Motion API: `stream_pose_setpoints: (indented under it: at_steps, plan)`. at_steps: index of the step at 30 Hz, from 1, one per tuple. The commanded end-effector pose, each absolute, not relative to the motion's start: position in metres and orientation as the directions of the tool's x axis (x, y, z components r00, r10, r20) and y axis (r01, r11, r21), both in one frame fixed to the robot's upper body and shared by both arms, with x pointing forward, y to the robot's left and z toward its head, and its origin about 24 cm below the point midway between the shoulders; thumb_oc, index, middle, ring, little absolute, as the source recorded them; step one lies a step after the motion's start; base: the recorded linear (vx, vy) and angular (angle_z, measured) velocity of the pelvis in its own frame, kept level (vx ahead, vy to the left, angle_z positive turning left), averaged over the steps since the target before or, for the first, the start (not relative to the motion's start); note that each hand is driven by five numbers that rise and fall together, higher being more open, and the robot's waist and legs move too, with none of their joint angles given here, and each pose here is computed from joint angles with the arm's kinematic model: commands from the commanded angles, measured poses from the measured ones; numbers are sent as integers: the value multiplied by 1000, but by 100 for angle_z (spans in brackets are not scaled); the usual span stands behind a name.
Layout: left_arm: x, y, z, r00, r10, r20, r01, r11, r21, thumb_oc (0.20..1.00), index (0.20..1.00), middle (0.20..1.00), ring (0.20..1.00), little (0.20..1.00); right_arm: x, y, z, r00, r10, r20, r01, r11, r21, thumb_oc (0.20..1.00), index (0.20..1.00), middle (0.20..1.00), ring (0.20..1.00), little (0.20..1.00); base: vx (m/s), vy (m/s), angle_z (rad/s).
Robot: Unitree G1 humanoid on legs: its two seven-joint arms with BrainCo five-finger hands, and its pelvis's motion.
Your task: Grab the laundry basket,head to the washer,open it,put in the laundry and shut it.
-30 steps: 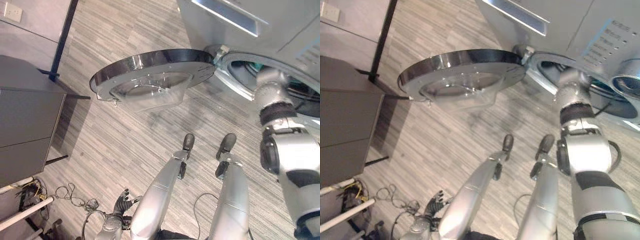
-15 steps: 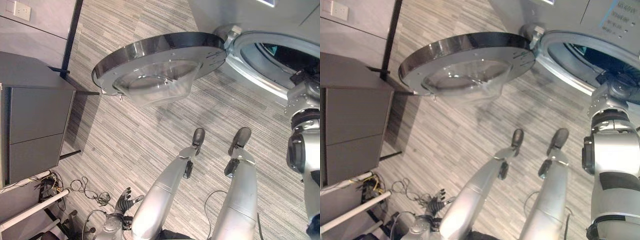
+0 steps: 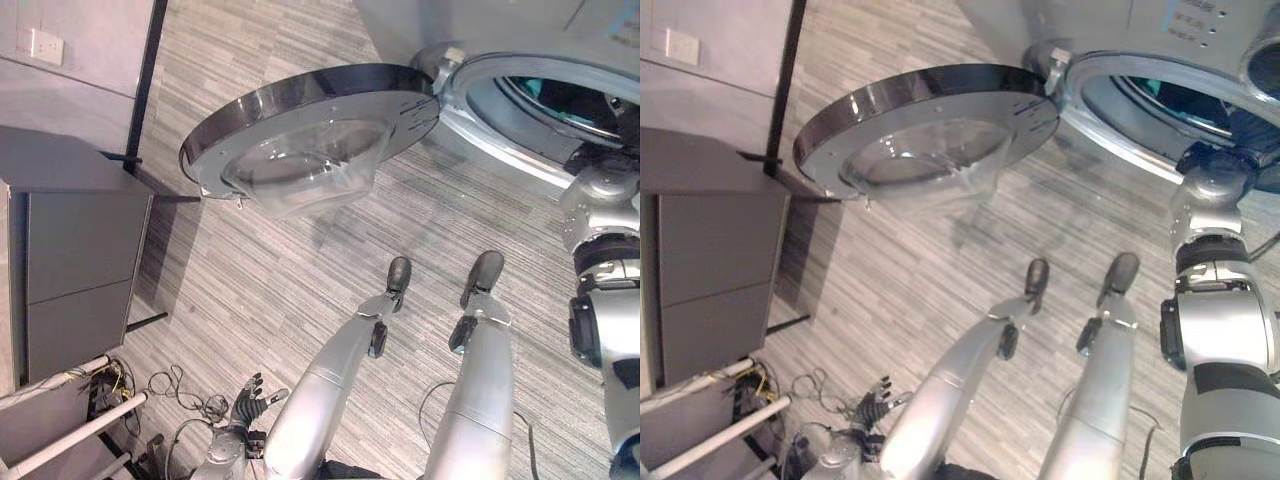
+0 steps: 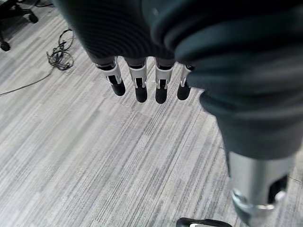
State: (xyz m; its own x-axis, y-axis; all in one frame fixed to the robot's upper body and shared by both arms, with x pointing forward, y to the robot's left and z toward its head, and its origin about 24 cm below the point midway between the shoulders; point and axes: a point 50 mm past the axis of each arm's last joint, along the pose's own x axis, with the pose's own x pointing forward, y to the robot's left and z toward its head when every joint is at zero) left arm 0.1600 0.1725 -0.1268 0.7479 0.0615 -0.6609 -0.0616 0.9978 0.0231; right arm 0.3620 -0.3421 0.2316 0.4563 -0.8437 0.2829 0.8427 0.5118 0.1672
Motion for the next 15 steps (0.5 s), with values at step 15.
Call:
stream_pose_setpoints:
  at_steps: [15]
  plan:
    - [129,175,-144,670,118,-733,-93,993,75,1000,1000,1000,1000,1000,336,-348,180,597,-568,566,799,359,-482,1000,1000,1000,1000,1000,-29,-27,1]
